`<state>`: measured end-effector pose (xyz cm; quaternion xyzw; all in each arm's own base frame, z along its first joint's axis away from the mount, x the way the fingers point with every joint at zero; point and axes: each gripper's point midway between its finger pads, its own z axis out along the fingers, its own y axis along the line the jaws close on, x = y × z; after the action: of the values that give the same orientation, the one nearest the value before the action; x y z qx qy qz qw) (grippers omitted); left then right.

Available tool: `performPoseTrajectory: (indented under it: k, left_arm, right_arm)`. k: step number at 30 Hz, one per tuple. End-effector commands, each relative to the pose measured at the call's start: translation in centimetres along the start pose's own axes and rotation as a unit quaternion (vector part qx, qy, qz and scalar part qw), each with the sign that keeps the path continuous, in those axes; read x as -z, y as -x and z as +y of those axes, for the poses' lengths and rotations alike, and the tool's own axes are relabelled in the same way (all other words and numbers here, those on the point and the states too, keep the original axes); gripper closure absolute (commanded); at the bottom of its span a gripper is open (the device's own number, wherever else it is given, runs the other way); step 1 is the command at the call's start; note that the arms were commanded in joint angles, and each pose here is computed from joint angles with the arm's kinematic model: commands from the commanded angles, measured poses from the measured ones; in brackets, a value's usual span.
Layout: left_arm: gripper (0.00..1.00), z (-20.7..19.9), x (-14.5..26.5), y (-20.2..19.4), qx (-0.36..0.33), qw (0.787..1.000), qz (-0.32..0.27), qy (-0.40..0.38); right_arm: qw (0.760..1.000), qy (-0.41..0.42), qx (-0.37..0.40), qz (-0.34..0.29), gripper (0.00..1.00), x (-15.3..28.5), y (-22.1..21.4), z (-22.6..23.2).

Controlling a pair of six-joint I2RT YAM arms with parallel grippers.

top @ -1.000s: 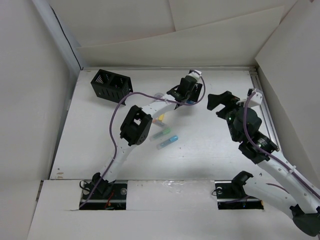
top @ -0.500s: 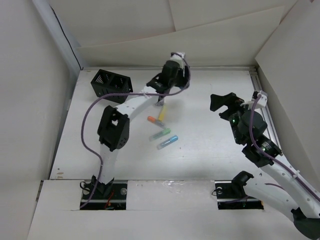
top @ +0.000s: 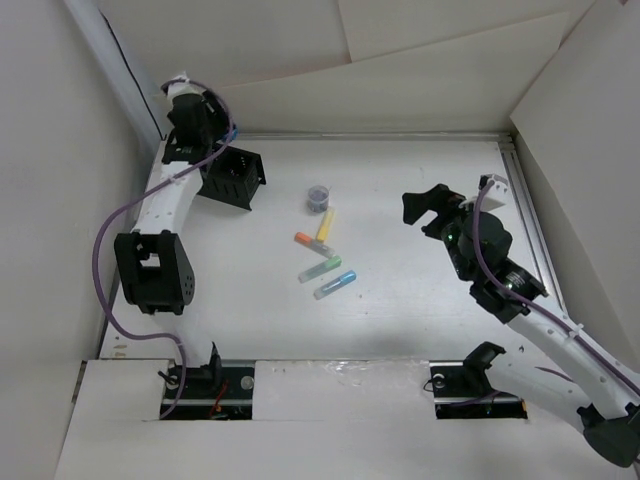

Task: Sort the stationery into containers
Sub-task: Place the stationery in the storage box.

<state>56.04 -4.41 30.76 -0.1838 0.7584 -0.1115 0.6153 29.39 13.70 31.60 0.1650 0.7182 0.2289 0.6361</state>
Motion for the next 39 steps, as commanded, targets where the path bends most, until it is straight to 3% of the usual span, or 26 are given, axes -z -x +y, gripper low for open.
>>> performPoseTrajectory:
  k: [1, 8, 24, 29, 31, 32, 33, 39]
  left_arm:
    - [0.68, 3.7, 0.9, 2.5, 0.041, 0.998, -0.030, 0.027]
    - [0.68, 9.2, 0.5, 2.8, 0.021, 0.994, -0.040, 0.098]
    - [0.66, 11.3, -2.1, -0.9, -0.024, 0.991, -0.002, 0.131]
    - [0.55, 10.4, -2.1, -0.7, -0.032, 0.991, -0.007, 0.130]
    - [0.39, 10.0, -2.3, -0.9, -0.038, 0.991, -0.007, 0.129]
    - [0.15, 10.2, -2.3, -0.8, -0.043, 0.990, -0.008, 0.134]
    - [0.00, 9.5, -2.0, -0.4, -0.043, 0.991, -0.012, 0.127]
    - [0.00, 6.6, -0.2, 2.3, -0.039, 0.993, -0.044, 0.098]
  right_arm:
    - [1.000, 0.025, -0.008, -0.008, 0.01, -0.3, 0.7, 1.3]
    - [1.000, 0.029, -0.003, -0.006, 0.01, -0.3, 0.6, 1.4]
    - [0.999, 0.033, -0.003, -0.003, 0.01, -0.5, 0.4, 1.6]
    - [0.999, 0.033, -0.003, -0.003, 0.01, -0.5, 0.4, 1.6]
    - [0.999, 0.033, -0.003, -0.003, 0.01, -0.5, 0.4, 1.6]
    - [0.999, 0.033, -0.003, -0.003, 0.01, -0.5, 0.4, 1.6]
    - [0.999, 0.033, -0.003, -0.003, 0.01, -0.5, 0.4, 1.6]
    - [0.999, 0.033, -0.003, -0.003, 0.01, -0.5, 0.4, 1.6]
